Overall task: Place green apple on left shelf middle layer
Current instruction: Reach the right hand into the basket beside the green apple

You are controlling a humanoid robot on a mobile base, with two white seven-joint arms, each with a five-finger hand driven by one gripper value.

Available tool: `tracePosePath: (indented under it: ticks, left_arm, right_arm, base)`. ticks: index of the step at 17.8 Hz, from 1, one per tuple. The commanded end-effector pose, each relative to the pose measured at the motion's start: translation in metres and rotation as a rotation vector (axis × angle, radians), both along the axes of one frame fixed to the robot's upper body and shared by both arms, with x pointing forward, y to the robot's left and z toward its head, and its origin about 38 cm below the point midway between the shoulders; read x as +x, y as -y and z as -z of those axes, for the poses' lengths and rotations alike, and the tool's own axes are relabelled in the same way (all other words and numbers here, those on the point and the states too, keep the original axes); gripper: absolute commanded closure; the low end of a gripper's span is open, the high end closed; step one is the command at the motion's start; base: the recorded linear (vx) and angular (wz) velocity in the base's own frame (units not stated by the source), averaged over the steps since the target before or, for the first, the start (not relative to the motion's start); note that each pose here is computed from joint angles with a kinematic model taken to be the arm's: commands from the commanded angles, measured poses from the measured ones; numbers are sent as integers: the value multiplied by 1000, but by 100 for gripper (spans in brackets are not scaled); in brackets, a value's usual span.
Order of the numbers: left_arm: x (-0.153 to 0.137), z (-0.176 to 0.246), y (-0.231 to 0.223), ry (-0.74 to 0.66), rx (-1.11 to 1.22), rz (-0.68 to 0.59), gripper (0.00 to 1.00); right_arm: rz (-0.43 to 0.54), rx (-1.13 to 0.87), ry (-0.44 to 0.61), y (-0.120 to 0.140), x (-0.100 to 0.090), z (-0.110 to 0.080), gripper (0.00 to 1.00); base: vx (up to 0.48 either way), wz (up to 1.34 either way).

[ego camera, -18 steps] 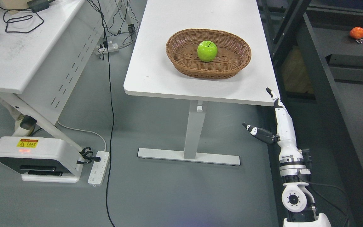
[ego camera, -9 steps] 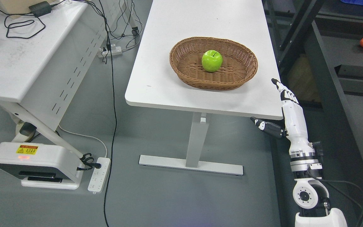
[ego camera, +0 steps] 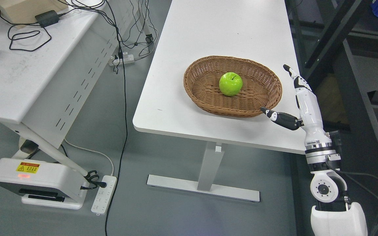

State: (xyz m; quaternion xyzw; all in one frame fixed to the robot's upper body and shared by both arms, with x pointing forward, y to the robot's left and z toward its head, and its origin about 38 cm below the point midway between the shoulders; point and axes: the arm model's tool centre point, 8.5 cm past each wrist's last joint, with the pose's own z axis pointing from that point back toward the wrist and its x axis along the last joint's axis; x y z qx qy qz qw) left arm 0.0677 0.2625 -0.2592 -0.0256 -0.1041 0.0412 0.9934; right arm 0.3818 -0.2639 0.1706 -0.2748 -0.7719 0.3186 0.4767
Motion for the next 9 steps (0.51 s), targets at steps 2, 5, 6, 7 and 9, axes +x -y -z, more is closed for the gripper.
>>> tracePosePath:
  ticks: [2,5,6,7,9]
  left_arm:
    - [0,-1,-11,1,18,2,0]
    - [0,-1,-11,1,18,-1,0]
    - [0,-1,-11,1,18,-1,0]
    - [0,-1,-11,1,18,2,0]
    - [0,-1,-11,1,18,-1,0]
  right_arm:
    - [-126,-51,-57,-30,9,0,0]
    - [-200,-101,-162,-45,19,17,0]
    - [-202,-119,-175,-46,23,19,0]
    - [-194,-144,-183,-46,28,21,0]
    - [-182,-185,-192,-46,37,23,0]
  base:
    - [168,81]
    - [158,58]
    - [158,24]
    - [127,33]
    - [128,44]
